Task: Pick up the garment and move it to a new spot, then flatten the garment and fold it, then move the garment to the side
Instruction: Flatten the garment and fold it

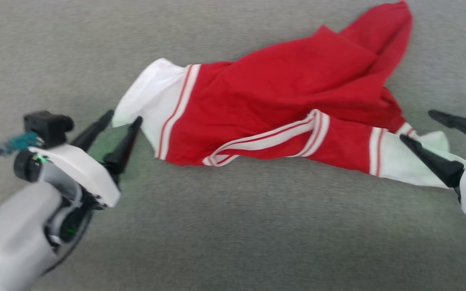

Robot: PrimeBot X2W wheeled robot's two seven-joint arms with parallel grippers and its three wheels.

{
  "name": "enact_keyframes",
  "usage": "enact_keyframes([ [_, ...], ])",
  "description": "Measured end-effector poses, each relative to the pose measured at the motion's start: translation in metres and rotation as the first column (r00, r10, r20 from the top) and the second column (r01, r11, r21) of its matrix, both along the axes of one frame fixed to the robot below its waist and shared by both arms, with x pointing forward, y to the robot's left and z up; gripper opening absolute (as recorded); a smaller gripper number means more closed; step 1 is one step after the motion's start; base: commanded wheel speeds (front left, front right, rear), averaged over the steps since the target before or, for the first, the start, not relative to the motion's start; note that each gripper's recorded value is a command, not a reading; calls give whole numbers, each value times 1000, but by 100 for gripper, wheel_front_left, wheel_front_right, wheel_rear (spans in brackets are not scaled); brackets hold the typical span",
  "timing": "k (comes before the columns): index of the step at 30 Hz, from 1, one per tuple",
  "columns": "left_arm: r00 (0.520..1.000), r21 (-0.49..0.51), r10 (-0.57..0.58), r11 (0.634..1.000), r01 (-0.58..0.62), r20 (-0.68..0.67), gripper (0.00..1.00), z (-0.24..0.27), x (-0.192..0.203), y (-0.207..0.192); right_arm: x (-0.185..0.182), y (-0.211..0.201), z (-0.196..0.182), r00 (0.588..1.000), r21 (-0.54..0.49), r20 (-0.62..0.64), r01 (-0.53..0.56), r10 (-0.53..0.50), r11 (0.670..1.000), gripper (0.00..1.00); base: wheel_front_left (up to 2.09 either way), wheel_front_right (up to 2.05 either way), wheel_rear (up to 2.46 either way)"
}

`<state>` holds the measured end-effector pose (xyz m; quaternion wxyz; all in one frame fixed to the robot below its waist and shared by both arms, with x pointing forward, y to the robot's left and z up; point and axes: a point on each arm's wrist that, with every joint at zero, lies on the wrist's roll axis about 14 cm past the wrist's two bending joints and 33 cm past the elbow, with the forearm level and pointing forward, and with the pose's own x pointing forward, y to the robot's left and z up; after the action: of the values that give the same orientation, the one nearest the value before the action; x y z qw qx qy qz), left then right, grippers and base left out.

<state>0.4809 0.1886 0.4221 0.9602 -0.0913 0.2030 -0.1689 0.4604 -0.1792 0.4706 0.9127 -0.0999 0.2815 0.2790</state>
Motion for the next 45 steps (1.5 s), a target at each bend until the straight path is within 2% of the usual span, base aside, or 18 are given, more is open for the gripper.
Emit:
enact_keyframes([
  [2,999,2,44,999,-44,30,100,3,-4,2,-2,9,-6,996,-24,-61,-59,58,998,100,0,0,0],
  [5,982,12,109,994,-112,156,100,28,-3,8,-9,27,-18,976,-29,-165,-146,140,989,100,0,0,0],
  [10,948,43,211,973,-227,237,100,30,-35,21,0,51,-22,947,-43,-216,-250,236,967,100,0,0,0],
  [15,917,28,296,949,-314,267,100,29,-60,31,3,61,-43,912,-76,-296,-320,285,944,100,0,0,0],
  [21,903,19,334,936,-352,269,100,23,-74,39,8,70,-66,885,-96,-346,-362,310,927,100,0,0,0],
  [24,902,14,342,934,-358,264,100,20,-76,41,0,73,-71,869,-79,-373,-379,325,922,5,0,0,0],
  [25,901,14,347,932,-363,260,100,18,-77,42,-2,75,-70,867,-74,-369,-386,334,920,0,0,0,0],
  [29,900,11,349,931,-365,261,100,17,-78,43,-8,79,-61,868,-53,-343,-400,359,915,0,0,0,0],
  [33,903,-11,344,935,-353,256,100,15,-78,36,-29,79,-57,848,-26,-365,-422,385,906,0,0,0,0],
  [38,908,-17,326,943,-333,263,100,16,-73,29,-64,77,-67,811,-12,-413,-459,413,889,0,0,0,0],
  [43,912,-15,316,946,-323,262,100,14,-71,25,-78,78,-72,805,7,-410,-467,429,884,0,0,0,0],
  [44,912,-14,314,947,-321,263,100,13,-70,25,-82,80,-74,802,19,-412,-468,433,884,16,0,0,0],
  [45,913,-14,312,947,-320,263,100,13,-68,24,-85,82,-74,804,33,-404,-464,437,885,36,0,0,0],
])
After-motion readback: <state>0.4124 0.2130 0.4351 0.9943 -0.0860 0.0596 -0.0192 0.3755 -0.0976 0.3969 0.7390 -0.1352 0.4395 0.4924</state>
